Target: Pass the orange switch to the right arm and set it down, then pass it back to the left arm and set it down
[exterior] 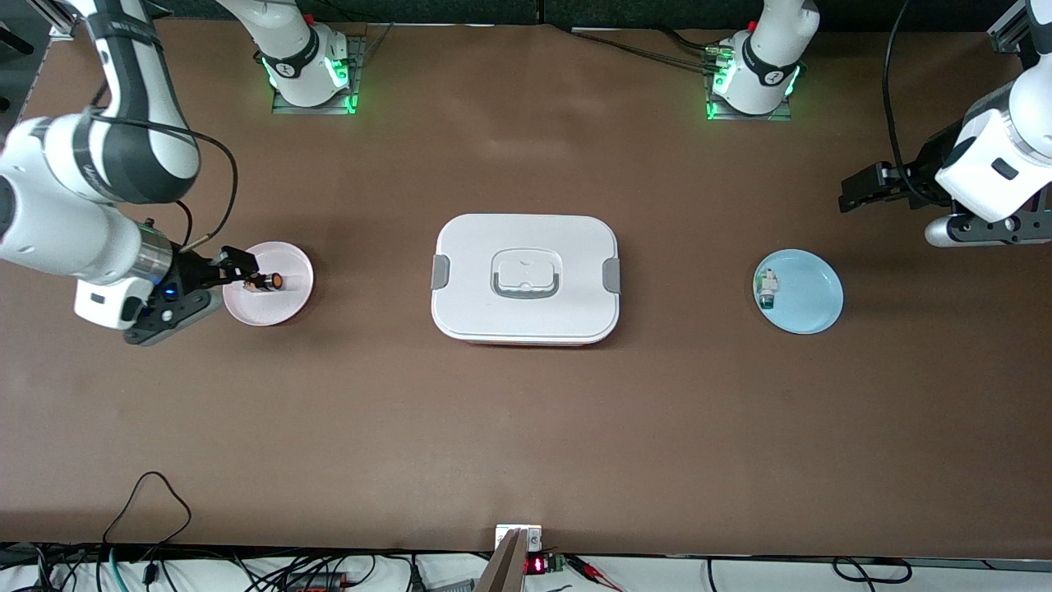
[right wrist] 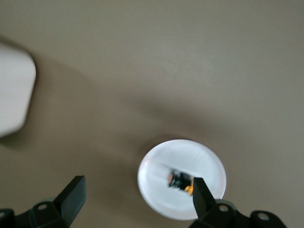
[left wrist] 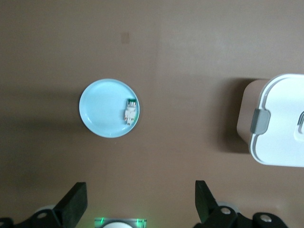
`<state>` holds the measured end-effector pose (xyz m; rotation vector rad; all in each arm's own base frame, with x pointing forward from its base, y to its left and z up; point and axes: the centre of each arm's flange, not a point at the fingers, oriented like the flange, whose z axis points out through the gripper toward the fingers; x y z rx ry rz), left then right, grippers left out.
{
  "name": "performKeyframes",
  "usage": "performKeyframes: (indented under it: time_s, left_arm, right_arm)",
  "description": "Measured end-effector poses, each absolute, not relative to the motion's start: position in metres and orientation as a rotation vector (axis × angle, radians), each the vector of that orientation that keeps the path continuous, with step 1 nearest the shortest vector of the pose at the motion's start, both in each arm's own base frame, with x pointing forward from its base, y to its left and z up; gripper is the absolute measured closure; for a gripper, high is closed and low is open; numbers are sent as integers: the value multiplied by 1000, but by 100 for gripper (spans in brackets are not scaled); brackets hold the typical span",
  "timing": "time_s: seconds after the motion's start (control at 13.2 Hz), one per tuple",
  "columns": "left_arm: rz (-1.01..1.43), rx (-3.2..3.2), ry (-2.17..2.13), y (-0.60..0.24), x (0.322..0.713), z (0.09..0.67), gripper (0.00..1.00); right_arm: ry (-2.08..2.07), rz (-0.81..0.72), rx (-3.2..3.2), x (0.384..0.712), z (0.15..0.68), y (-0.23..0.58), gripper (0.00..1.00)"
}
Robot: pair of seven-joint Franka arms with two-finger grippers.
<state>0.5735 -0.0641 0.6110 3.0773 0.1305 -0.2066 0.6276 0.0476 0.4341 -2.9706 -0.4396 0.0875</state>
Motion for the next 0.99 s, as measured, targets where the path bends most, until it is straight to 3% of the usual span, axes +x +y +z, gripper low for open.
performKeyframes:
  time_s: [0.23, 0.53, 0.99]
  left_arm:
    - [-202, 3078, 116, -67, 574, 610, 0]
    - [-196, 3110, 53, -63, 575, 609, 0]
    - [-202, 3111, 52, -62, 574, 607, 0]
  right_arm:
    - [-147, 133, -2997, 626, 491, 53, 0]
    - [11, 56, -3029, 623, 546, 3, 0]
    - [146, 285, -3162, 596, 567, -3, 0]
